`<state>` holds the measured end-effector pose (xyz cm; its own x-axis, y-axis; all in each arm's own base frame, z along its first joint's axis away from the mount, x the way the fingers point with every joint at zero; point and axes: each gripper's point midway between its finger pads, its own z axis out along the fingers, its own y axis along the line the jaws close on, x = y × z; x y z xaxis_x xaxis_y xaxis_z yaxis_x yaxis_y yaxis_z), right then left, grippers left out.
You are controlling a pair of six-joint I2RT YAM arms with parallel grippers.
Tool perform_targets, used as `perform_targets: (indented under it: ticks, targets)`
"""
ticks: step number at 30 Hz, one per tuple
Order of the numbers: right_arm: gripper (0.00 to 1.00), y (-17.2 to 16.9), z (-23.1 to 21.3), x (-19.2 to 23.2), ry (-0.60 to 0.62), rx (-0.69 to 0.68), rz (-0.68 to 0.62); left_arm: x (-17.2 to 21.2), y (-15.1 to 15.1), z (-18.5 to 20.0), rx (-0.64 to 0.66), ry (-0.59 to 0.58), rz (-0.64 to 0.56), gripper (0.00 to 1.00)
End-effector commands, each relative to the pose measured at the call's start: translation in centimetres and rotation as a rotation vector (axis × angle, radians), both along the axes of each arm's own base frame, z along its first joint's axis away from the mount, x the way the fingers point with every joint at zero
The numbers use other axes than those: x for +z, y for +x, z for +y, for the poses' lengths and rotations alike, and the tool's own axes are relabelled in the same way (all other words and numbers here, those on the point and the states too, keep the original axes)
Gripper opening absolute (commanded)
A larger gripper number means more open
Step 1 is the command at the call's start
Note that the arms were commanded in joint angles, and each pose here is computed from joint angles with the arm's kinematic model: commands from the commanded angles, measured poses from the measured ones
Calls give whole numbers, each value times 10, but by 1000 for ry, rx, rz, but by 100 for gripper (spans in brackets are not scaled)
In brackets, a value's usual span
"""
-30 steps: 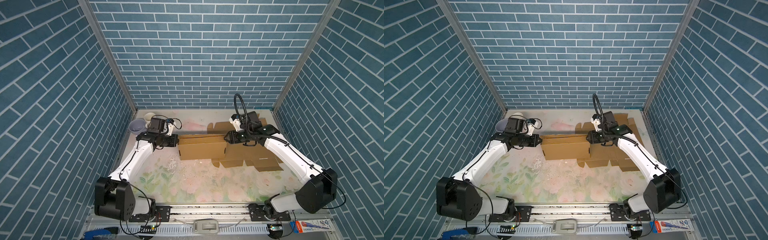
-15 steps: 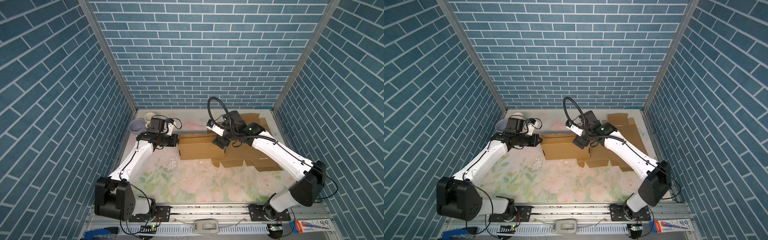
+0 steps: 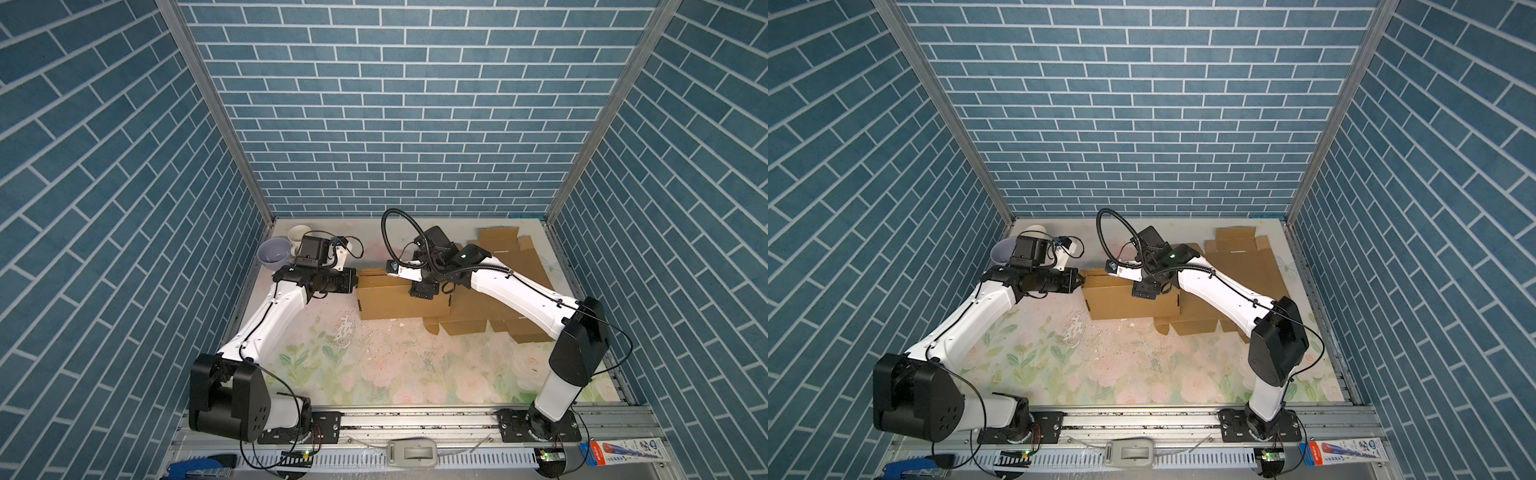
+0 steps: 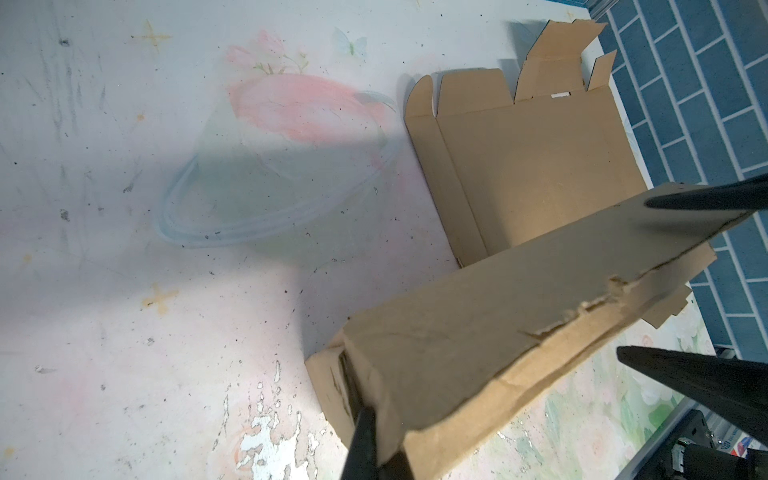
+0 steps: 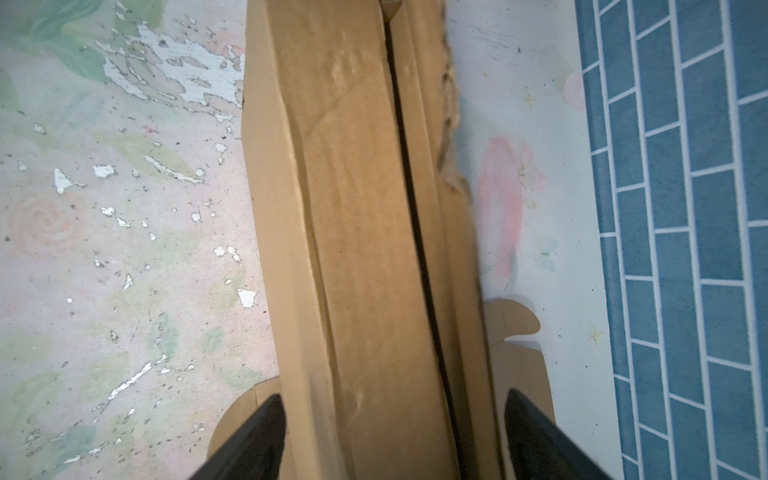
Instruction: Fold the paper box
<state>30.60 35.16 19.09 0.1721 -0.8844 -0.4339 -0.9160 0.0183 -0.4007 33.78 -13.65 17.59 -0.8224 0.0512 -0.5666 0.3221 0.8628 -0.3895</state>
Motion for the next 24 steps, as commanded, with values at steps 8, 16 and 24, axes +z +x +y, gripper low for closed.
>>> perform_targets:
  ticks: [8, 16, 24]
  targets:
    - [53, -4, 2, -18, -72, 25, -43, -16, -30, -5, -32, -33, 112, 10]
    - [44, -7, -2, -30, -75, -10, -33, 11, -35, -8, -72, -84, 59, 27]
    - [38, -8, -4, -36, -75, -25, -37, 64, -24, 23, 58, -215, -47, 39]
